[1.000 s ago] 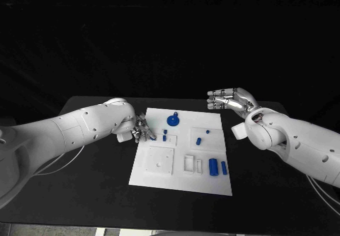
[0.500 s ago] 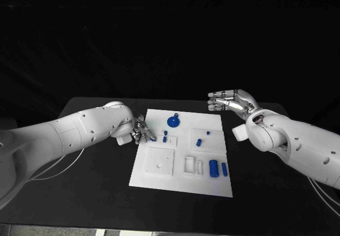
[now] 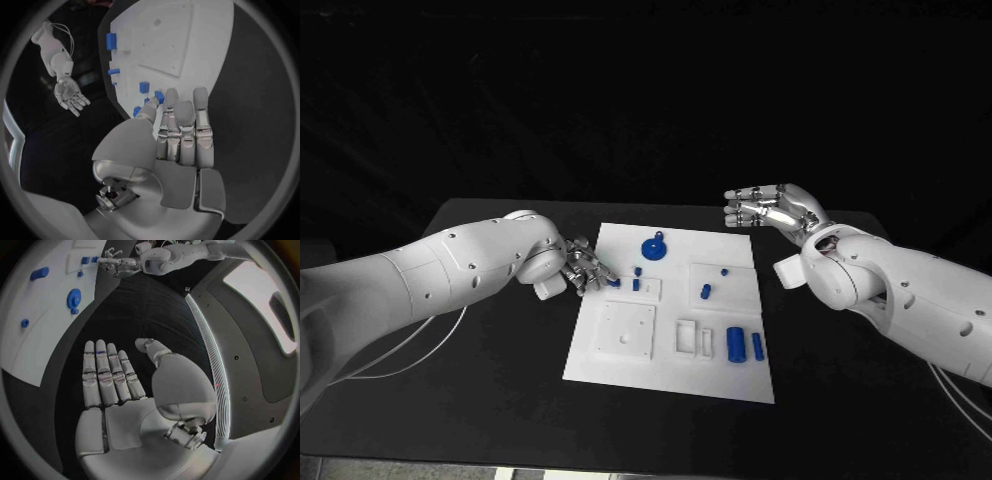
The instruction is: Assemble the parts on the task board
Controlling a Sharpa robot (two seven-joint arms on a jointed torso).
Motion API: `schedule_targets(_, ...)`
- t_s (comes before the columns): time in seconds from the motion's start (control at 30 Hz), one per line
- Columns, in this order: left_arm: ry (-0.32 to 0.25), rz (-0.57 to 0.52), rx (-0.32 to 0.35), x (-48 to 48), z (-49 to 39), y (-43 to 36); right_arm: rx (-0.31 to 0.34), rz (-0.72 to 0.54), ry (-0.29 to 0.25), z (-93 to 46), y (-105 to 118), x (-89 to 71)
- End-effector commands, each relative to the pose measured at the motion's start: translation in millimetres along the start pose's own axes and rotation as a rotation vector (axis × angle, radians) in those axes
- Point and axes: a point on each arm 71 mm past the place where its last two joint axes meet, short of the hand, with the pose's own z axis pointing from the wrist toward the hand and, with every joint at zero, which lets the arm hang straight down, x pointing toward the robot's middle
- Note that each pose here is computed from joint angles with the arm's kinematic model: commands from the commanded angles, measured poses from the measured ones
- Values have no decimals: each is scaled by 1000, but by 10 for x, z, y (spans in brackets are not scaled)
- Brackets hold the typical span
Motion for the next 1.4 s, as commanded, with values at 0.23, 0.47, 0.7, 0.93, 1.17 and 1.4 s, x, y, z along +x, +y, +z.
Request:
schedule_targets(0.23,126,-189,126,4,-91,-104,-6,4,12,2,5,16)
schedule_targets(0.47,149,-232,152,-8,-121,-113,-7,3,14,5,7,25)
schedule_targets(0.7,155,-246,166,-10,-137,-115,-9,-43,19,10,13,45)
schedule_targets(0.93,167,-268,200,25,-163,-147,-21,-235,63,24,52,151)
schedule_targets(1.17,178,-305,241,66,-210,-173,-48,-446,138,38,135,356)
schedule_targets(1.4,191,-327,270,111,-261,-212,-84,-614,198,76,275,586)
